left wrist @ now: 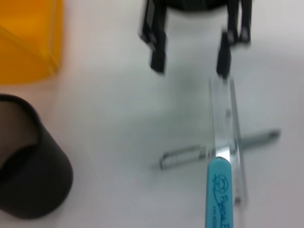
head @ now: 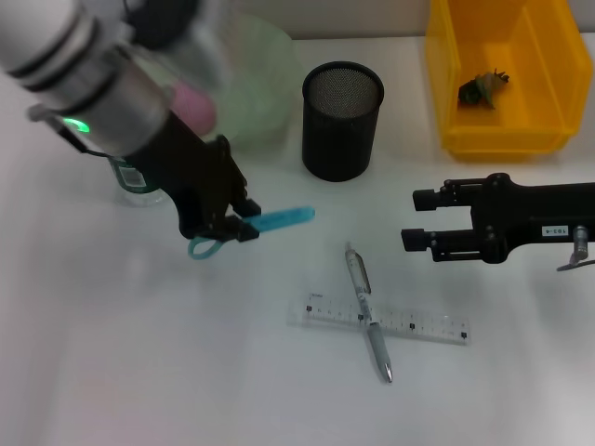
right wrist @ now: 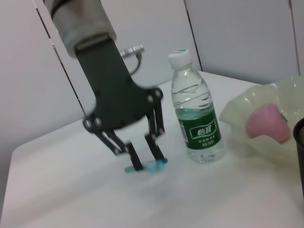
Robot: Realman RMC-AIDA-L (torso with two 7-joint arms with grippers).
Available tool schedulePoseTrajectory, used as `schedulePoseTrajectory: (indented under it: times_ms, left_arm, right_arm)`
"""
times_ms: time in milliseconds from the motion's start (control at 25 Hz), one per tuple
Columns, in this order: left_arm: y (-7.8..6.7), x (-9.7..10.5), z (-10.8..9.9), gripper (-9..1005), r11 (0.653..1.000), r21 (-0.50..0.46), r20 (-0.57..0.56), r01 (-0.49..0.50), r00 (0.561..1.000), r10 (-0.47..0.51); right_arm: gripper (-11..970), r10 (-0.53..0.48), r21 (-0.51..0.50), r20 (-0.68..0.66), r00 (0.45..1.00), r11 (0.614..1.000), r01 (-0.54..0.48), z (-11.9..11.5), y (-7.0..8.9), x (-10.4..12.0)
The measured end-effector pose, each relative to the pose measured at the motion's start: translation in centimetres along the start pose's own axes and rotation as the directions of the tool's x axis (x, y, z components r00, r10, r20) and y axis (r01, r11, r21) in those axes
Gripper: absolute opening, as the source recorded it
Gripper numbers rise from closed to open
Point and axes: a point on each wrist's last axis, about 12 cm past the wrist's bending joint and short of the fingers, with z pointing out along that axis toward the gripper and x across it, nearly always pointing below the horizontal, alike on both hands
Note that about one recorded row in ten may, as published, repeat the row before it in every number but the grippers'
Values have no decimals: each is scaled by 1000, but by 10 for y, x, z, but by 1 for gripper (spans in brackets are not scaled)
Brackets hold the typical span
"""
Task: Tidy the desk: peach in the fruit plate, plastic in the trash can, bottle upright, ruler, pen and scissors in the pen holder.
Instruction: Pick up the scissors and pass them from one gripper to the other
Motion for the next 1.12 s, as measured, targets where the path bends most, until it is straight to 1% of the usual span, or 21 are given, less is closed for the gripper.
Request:
schedulePoseTrajectory:
  times_ms: [80,160,200,240,320,360,400,440,560,600,640,680,720,760,800,840,960,1000,1040,1080,1120]
  left_arm:
    - [-3,7,-11,216,999,8,116,46,992,-46]
    - [-7,16,-20,215,996,23,261,90,961,-93]
    - [-7,16,-20,215,996,23,261,90,961,-93]
    - [-11,24,-22,215,989,48,404,138,903,-145]
    - [-14,32,-16,215,979,83,502,188,840,-204]
    - [-16,37,-11,215,968,111,569,224,784,-247]
    - [-16,37,-11,215,968,111,569,224,784,-247]
    - [-20,47,6,215,935,183,675,304,653,-344]
    - [-28,60,29,216,880,267,743,393,498,-447]
    - [-28,60,29,216,880,267,743,393,498,-447]
    - [-34,69,42,216,834,316,773,452,387,-502]
    - [-38,73,49,216,807,345,787,479,321,-527]
    - [-40,75,52,216,791,362,793,492,284,-540]
    - [-45,79,59,216,758,397,801,518,209,-562]
    - [-45,79,59,216,758,397,801,518,209,-562]
    - [-52,84,69,216,710,449,802,543,105,-588]
    - [-62,88,80,216,646,518,792,560,-30,-609]
    - [-66,89,85,216,617,549,783,565,-87,-616]
    - [-68,90,87,216,605,560,778,566,-107,-619]
    - [-72,90,91,216,577,587,764,567,-154,-626]
    - [-73,90,93,216,566,598,758,567,-171,-630]
  right_arm:
    - [682,-12,-5,0,1000,1000,12,-1,1,0]
    - [682,-47,-15,4,999,999,47,0,2,1]
    - [682,-47,-15,4,999,999,47,0,2,1]
    - [682,-57,-18,6,998,998,57,1,3,2]
    - [682,-88,-22,14,996,996,88,3,5,4]
    - [682,-123,-23,31,992,992,124,6,8,7]
    - [682,-123,-23,31,992,992,124,6,8,7]
    - [682,-142,-22,43,989,989,143,8,10,9]
    - [681,-203,-5,133,970,979,205,13,18,18]
    - [681,-203,-5,133,970,979,205,13,18,18]
    - [681,-210,0,158,965,977,213,15,20,21]
    - [681,-216,8,185,959,976,218,17,22,24]
    - [681,-231,24,210,950,973,231,18,24,28]
    - [681,-250,53,246,937,968,244,21,28,35]
    - [681,-250,53,246,937,968,244,21,28,35]
    - [681,-268,93,286,920,963,252,24,33,43]
    - [682,-300,172,350,887,952,254,27,41,55]
    - [682,-300,172,350,887,952,254,27,41,55]
    - [682,-315,201,367,875,946,256,28,44,58]
    - [682,-327,227,382,864,940,255,30,46,60]
    - [682,-344,257,393,853,932,257,31,47,62]
